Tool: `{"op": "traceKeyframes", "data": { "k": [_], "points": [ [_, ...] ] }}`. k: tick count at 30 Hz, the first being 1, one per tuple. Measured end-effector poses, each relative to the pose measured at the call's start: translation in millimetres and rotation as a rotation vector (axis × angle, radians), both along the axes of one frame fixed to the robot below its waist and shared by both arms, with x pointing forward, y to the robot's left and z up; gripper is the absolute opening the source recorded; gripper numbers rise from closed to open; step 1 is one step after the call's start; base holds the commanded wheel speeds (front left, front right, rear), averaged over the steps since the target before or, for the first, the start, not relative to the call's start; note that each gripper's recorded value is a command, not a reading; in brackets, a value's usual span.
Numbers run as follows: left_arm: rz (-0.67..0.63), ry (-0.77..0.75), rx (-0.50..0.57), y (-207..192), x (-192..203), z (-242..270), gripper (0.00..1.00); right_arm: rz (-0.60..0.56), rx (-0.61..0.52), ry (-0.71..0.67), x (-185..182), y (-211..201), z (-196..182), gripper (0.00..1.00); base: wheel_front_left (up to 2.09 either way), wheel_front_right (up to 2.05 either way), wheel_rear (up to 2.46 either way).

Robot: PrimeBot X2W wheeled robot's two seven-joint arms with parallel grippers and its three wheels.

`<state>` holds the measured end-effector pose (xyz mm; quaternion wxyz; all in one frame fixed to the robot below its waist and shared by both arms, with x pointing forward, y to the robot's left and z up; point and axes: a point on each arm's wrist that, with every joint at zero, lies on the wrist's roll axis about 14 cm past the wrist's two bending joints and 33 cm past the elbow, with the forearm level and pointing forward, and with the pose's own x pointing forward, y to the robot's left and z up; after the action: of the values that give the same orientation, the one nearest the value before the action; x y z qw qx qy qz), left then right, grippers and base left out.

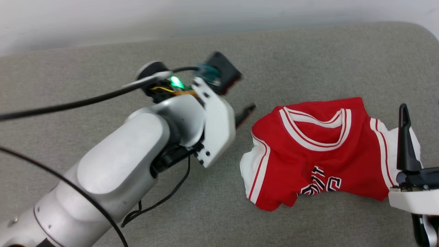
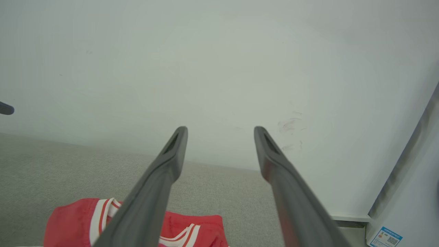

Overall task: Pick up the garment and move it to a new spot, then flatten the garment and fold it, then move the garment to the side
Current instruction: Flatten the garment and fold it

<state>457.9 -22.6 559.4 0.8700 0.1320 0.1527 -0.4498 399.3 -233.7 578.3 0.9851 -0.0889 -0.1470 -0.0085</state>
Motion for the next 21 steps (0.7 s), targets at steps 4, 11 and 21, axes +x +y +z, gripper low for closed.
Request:
{"op": "traceKeyframes", "data": {
  "k": [4, 11, 21],
  "points": [
    [-0.125, 0.131, 0.151, -16, -15, -32, 1.0, -0.006, -0.007, 0.015, 8, -2, -6, 1.0, 0.0, 0.0, 0.0],
    [-0.284, 0.264, 0.42, -21, -29, -93, 1.0, -0.009, -0.016, 0.051, 24, -3, -21, 1.0, 0.0, 0.0, 0.0],
    [-0.408, 0.424, 0.654, -14, -57, -172, 1.0, -0.034, -0.021, 0.118, 38, -9, -47, 1.0, 0.0, 0.0, 0.0]
  ]
}}
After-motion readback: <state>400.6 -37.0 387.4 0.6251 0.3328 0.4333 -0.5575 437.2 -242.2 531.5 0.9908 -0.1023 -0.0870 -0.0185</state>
